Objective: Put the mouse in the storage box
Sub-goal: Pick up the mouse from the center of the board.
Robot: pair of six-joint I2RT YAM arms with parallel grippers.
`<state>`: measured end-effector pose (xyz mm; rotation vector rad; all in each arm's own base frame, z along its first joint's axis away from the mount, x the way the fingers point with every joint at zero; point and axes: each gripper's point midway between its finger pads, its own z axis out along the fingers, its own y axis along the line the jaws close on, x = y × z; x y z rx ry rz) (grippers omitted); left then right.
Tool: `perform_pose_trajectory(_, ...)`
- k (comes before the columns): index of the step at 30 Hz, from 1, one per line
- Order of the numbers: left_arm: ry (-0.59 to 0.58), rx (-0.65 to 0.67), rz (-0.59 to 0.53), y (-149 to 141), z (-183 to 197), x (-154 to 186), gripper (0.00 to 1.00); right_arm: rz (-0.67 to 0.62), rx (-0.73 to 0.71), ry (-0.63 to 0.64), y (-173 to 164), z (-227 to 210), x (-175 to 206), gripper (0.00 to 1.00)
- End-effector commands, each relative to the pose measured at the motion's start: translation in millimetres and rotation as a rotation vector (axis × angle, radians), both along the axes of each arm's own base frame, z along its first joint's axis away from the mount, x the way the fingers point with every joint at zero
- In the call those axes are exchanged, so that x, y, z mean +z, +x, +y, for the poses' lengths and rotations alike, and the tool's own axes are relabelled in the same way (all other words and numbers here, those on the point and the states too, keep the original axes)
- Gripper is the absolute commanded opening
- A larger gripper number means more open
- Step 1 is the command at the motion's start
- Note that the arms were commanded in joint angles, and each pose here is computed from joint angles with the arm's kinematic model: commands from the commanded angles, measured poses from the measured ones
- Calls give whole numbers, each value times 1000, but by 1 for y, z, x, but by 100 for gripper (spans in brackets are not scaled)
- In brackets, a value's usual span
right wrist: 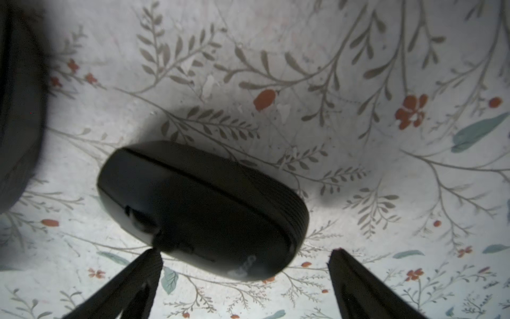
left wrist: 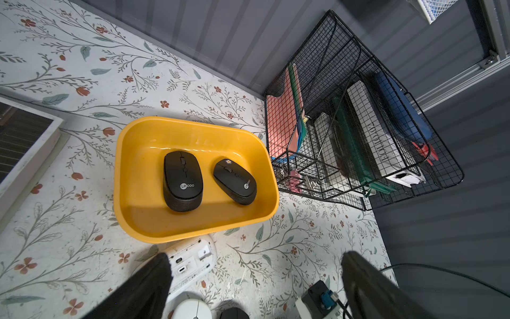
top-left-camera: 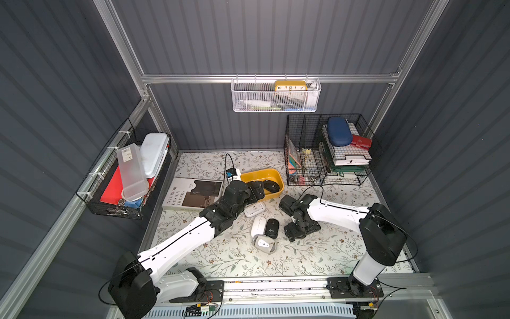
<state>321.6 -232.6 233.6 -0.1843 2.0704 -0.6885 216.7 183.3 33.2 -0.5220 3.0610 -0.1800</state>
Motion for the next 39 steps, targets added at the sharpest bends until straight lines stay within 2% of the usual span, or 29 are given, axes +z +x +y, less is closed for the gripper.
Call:
perform_pose_trajectory(1, 4, 12, -25, 2, 4, 5, 99, -42, 24, -25, 15, 2, -2, 99)
perform_pose_trajectory(8, 12, 7, -28, 5, 1, 4, 99, -22, -19, 56, 29, 9, -1, 99)
perform_pose_trajectory(15, 15, 9, -32, 5, 2, 5, 99, 8, -54, 137, 5, 11, 12, 99)
perform_pose_trajectory(21, 30, 3, -30, 10, -2, 2, 99, 25, -141, 85, -20, 0, 11, 99)
perform_pose_trajectory(28, 25, -4, -43, 12, -6, 6, 99, 53, -184, 77, -26, -1, 0, 98)
perform_pose_trajectory(31, 21, 2, -47, 11, -3, 8, 99, 63, -188, 86, -27, 2, -5, 94)
perform_pose_trajectory(39, 14, 21, -49, 7, 3, 6, 99, 76, -193, 71, -26, 3, -12, 76)
